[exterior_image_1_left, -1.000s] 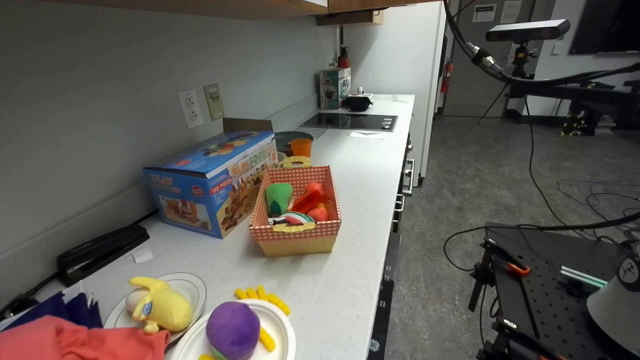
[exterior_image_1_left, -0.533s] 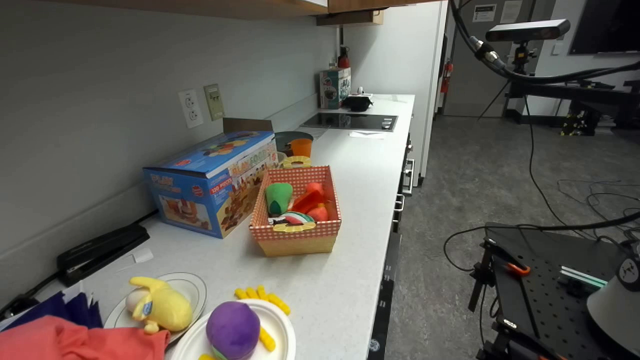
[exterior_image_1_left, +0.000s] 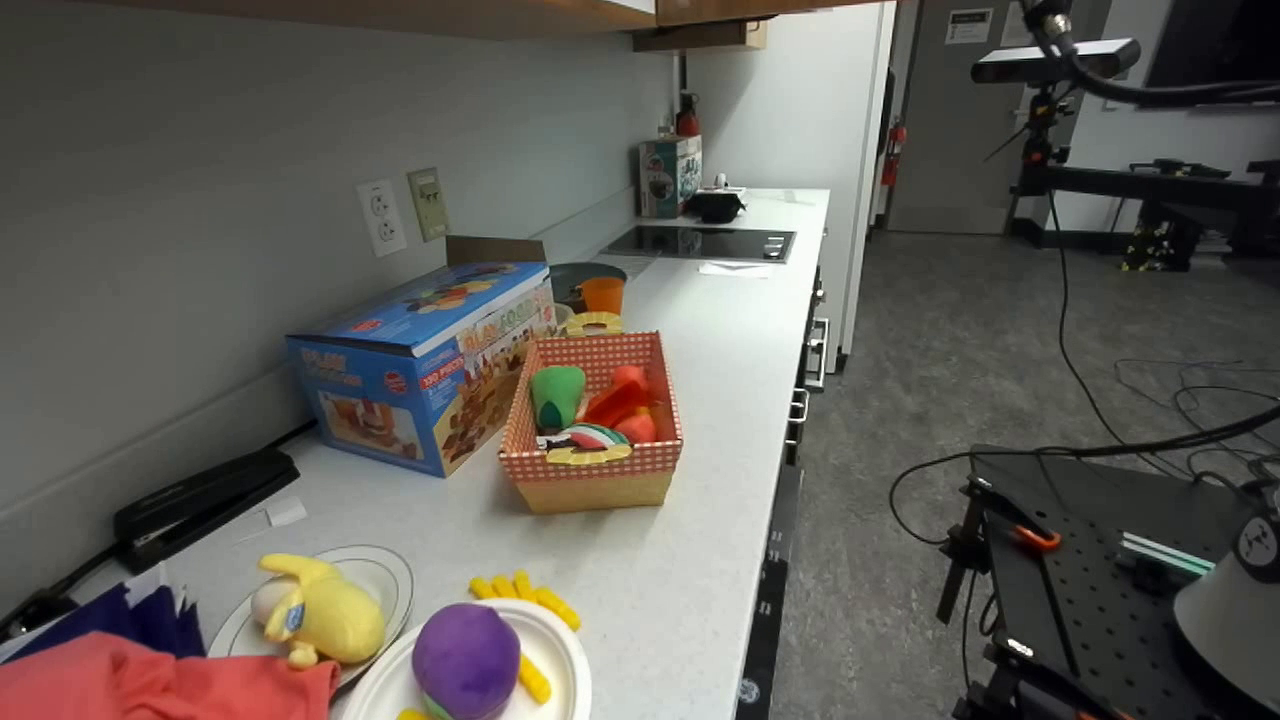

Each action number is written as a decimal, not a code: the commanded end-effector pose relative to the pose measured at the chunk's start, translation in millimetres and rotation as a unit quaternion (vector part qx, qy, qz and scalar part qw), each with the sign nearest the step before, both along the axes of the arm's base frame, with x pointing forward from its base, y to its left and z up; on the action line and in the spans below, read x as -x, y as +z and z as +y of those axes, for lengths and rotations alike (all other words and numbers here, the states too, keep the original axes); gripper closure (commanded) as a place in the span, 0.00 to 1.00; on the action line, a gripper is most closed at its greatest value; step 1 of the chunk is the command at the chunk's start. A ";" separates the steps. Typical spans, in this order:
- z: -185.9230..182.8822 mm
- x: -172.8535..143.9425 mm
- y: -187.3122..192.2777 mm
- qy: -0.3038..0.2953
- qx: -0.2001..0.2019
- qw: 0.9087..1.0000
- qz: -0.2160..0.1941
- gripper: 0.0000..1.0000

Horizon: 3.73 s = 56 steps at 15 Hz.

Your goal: Open the right door of the cabinet above the blue box, take the pineapple plush toy out of the cabinet and place it in the basket

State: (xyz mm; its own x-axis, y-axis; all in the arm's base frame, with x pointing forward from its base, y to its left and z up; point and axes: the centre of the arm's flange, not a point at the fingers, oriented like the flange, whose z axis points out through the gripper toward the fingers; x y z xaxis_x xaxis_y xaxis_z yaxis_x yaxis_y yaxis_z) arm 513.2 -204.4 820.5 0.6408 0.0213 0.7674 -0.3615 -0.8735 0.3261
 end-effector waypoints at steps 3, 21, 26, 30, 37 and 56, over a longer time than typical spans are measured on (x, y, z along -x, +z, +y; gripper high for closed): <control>32.5 105.3 62.6 0.019 -0.001 0.997 0.070 0.99; 87.2 -48.5 -204.1 0.095 -0.085 0.948 0.292 0.99; 116.3 -63.6 -243.1 0.125 -0.079 0.941 0.304 0.99; 135.5 -71.3 -258.4 0.144 -0.075 0.939 0.304 0.99; 142.8 -78.9 -249.6 0.152 -0.080 0.943 0.286 0.57; 64.5 31.5 -83.8 0.020 -0.124 0.963 0.239 0.00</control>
